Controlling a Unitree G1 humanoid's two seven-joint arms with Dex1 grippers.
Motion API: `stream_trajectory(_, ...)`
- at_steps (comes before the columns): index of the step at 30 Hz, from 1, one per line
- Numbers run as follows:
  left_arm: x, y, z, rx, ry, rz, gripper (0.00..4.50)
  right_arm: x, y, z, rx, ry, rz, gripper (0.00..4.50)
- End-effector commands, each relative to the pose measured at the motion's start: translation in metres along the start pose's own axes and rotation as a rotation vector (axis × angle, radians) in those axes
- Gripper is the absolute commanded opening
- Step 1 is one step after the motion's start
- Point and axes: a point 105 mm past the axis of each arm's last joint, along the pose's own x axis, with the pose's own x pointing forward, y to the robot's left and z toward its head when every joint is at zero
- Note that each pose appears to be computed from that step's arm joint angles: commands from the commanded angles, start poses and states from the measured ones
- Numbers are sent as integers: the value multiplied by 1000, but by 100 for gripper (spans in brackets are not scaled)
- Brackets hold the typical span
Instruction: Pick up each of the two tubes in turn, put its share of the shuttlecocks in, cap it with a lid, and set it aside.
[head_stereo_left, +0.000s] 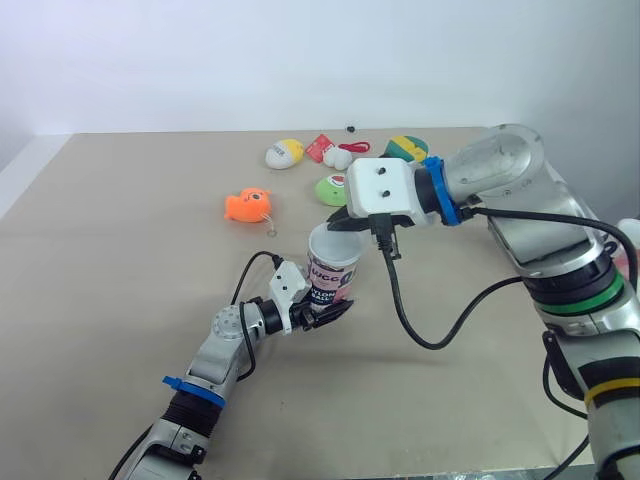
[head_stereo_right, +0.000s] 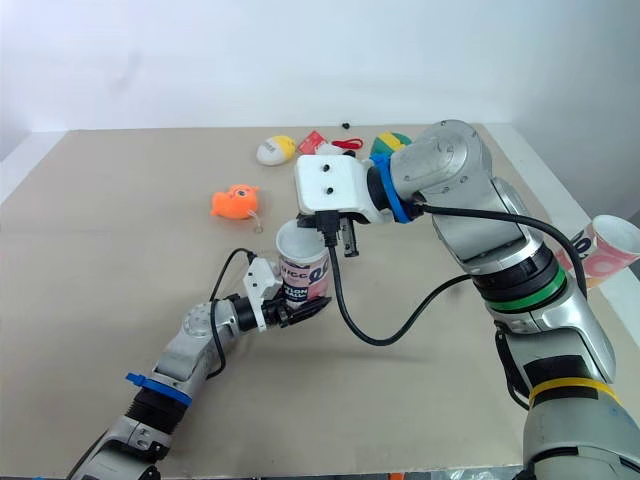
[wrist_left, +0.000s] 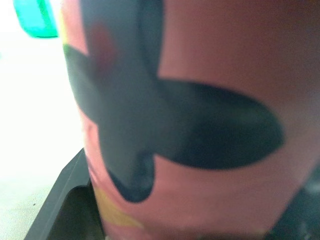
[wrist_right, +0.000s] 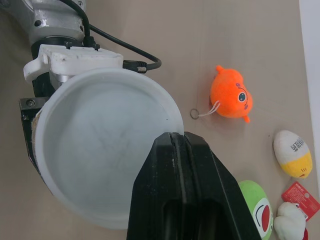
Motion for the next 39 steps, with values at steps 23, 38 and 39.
stream_trajectory(23,-11,-7,-39,-91,140,4,312,30,24,4,51,-129,-22,4)
stream_trajectory(38,-10,-9,-40,-98,141,-1,312,37,30,8,62,-209,-7,76)
stream_trajectory(39,-10,-9,-40,-99,141,0,312,36,28,9,60,-214,-12,131)
